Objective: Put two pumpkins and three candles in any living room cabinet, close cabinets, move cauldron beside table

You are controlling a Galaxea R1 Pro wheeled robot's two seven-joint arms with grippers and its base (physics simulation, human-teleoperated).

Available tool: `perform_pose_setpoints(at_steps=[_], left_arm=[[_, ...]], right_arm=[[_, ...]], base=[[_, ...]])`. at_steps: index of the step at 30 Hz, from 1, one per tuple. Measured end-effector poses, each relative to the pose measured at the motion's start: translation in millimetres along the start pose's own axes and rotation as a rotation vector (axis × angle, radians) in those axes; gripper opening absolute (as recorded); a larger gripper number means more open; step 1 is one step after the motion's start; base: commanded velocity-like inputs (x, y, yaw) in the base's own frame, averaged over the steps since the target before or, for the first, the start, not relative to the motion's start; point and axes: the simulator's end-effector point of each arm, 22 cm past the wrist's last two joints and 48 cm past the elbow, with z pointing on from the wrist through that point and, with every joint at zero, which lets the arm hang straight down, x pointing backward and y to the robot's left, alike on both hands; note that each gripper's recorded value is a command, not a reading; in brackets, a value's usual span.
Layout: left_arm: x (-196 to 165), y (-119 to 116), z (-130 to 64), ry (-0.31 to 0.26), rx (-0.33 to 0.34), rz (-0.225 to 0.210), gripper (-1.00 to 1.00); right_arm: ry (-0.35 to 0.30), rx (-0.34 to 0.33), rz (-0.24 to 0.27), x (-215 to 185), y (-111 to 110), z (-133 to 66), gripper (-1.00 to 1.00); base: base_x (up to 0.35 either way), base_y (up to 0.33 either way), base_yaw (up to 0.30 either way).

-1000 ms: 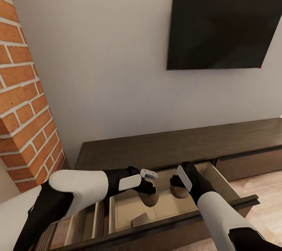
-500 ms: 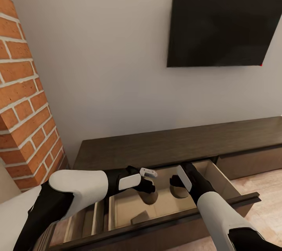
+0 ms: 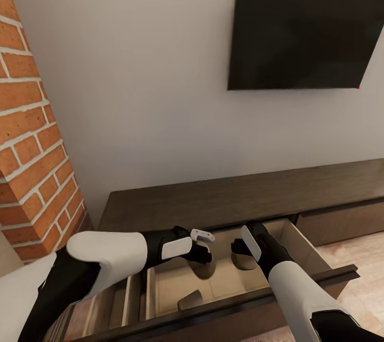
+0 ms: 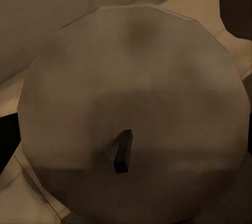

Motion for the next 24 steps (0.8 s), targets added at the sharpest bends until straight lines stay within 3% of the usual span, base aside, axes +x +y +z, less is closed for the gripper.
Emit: perform_pose_setpoints(at_steps=[11, 24], left_arm=[[11.0, 3.7, 14.2, 0.001, -0.005, -0.005, -1.0], [11.4, 8.5, 18.2, 0.003, -0.011, -0.016, -1.0]], right_arm=[[0.004, 0.0, -0.001, 11.4, 1.0, 15.0, -1.0], [0.017, 0.001, -0.006, 15.3, 2.1, 19.1, -1.0]], base=[[0.0, 0.0, 0.0], [0.0, 0.0, 0.0]])
